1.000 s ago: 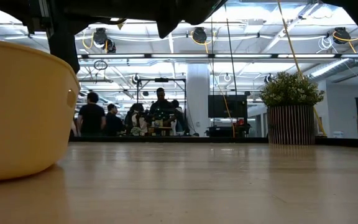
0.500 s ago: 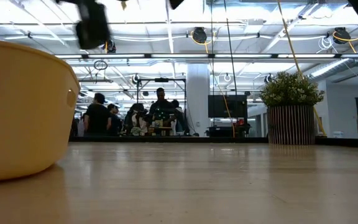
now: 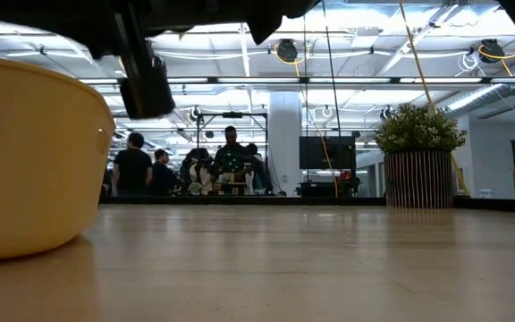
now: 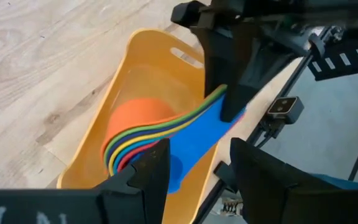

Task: Nest measuring cups in basket
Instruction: Put the stacked measuring cups into the yellow bin

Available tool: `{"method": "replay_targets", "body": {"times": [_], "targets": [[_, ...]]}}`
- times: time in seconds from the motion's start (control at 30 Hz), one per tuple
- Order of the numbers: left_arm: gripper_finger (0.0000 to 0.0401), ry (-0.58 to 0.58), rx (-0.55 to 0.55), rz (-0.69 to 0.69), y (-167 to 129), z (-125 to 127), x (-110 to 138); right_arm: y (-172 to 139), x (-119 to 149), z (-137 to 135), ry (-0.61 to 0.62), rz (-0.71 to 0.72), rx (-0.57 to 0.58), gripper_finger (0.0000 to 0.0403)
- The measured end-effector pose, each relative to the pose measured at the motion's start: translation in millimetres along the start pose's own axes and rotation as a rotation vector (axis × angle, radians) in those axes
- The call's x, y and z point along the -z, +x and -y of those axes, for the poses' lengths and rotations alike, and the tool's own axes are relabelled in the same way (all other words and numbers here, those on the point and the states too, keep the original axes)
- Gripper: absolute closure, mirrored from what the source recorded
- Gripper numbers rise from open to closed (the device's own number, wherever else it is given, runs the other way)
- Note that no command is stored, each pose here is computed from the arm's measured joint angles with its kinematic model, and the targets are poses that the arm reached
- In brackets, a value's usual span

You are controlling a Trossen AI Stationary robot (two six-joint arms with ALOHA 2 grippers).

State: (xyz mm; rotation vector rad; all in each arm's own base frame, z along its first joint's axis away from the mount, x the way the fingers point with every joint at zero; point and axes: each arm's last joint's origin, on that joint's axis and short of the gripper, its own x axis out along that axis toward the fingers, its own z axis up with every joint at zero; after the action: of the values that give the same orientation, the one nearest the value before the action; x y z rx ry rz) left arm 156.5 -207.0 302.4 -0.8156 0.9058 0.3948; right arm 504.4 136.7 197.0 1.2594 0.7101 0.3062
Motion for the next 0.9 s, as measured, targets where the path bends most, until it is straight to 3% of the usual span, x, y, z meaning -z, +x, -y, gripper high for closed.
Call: {"method": "replay_targets", "body": {"times": [0.9], "targets": [[0.0231,0.045,0.014,0.110,8,5,-19,0,7,26,0.009,0.046,-0.003,0.0337]]}}
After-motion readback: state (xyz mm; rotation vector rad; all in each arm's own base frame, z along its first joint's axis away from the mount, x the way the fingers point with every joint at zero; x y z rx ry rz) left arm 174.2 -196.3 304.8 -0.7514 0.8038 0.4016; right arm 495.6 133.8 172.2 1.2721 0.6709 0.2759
